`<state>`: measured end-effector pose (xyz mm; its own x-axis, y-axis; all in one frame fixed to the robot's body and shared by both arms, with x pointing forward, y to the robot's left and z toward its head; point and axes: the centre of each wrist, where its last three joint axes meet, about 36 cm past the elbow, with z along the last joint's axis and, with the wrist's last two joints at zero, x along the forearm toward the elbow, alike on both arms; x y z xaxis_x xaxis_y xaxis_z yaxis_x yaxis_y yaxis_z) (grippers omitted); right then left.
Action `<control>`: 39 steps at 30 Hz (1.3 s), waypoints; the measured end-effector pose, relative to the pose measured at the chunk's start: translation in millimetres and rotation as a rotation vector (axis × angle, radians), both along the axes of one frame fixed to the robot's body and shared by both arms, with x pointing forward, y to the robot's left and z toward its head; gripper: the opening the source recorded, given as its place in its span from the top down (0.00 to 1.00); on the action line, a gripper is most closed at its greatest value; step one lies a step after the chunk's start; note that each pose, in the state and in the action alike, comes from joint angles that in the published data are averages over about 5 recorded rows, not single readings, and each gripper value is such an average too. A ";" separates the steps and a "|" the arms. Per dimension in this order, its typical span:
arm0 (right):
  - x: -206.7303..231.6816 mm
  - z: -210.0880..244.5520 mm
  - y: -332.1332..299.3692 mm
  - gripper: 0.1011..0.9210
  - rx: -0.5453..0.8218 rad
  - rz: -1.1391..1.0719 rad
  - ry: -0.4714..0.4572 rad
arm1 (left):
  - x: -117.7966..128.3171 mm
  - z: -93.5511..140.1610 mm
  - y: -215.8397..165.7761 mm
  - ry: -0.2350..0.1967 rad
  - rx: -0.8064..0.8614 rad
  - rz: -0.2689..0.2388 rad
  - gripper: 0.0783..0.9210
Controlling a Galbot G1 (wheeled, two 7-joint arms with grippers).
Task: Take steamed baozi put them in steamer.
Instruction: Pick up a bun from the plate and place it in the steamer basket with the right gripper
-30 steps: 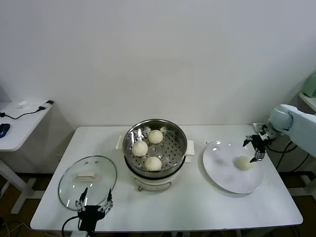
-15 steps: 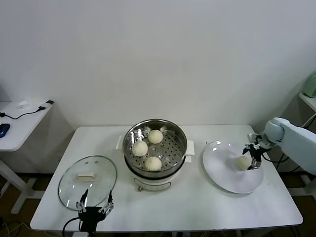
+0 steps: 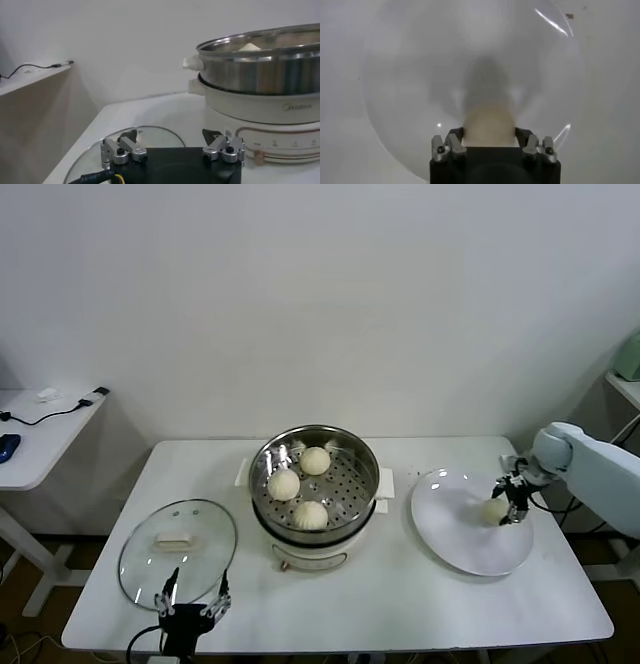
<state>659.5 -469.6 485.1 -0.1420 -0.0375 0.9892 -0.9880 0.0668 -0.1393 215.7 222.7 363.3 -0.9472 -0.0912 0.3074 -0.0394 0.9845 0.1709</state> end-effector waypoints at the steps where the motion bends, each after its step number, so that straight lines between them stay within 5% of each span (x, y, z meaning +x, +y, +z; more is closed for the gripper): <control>1: 1.9 7.5 2.6 0.28 0.001 0.003 -0.007 | -0.2 0.7 -0.2 -0.001 0.000 -0.001 0.12; 20: 15.8 236.5 202.6 0.29 0.214 0.201 -0.162 | 5.7 9.8 -1.9 -0.028 -0.007 -0.019 0.12; 27: 0.6 234.6 284.9 0.29 0.257 0.225 -0.136 | 5.6 10.5 2.1 -0.033 0.002 -0.015 0.12; 39: -16.4 153.4 339.6 0.29 0.219 0.177 -0.057 | 7.3 8.5 6.2 -0.032 0.008 -0.011 0.12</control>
<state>643.2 -130.0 638.5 -0.1694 -0.2789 0.9453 -0.9780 -0.0711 -0.1962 223.1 228.9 371.8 -0.9576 -0.0829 0.2761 -0.0339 0.9835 0.1779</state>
